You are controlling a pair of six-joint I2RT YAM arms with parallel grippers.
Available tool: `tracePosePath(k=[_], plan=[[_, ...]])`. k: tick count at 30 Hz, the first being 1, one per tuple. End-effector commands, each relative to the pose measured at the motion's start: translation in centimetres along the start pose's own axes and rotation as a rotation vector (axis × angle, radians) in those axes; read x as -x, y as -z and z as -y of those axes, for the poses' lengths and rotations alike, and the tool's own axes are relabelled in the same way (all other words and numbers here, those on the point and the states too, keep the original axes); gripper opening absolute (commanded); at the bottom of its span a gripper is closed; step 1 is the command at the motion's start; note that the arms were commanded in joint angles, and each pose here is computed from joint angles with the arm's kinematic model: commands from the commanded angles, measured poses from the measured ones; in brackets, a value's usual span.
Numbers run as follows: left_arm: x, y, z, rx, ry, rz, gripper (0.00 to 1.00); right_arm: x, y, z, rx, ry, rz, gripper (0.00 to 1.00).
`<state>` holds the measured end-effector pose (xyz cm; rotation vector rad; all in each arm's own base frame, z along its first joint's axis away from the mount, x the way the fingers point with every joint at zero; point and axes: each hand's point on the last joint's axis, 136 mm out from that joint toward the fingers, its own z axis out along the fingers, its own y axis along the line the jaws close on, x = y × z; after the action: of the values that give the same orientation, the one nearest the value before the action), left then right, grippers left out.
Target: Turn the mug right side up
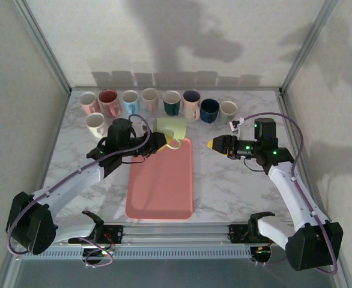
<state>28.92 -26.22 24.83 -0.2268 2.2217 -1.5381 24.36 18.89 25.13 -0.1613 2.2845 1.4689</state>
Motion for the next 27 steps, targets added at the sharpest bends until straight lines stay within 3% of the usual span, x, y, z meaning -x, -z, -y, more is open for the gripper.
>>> tracePosePath(k=[1, 9, 21, 27], plan=[[2.6, 2.0, 6.5, -0.247, -0.024, 0.154, 0.00, 0.2, 0.3, -1.7, 0.070, -0.044, 0.012, 0.62], [2.4, 1.6, 6.7, -0.296, 0.025, 0.178, 0.00, 0.0, -0.2, -3.6, 0.114, -0.085, -0.030, 0.65], [0.9, 0.4, 6.8, -0.295, 0.027, 0.130, 0.00, 0.7, -4.6, -5.2, 0.187, -0.187, -0.106, 0.60], [0.7, 0.3, 7.2, -0.304, 0.020, 0.125, 0.00, 1.1, -6.3, -5.4, 0.212, -0.235, -0.104, 0.64]])
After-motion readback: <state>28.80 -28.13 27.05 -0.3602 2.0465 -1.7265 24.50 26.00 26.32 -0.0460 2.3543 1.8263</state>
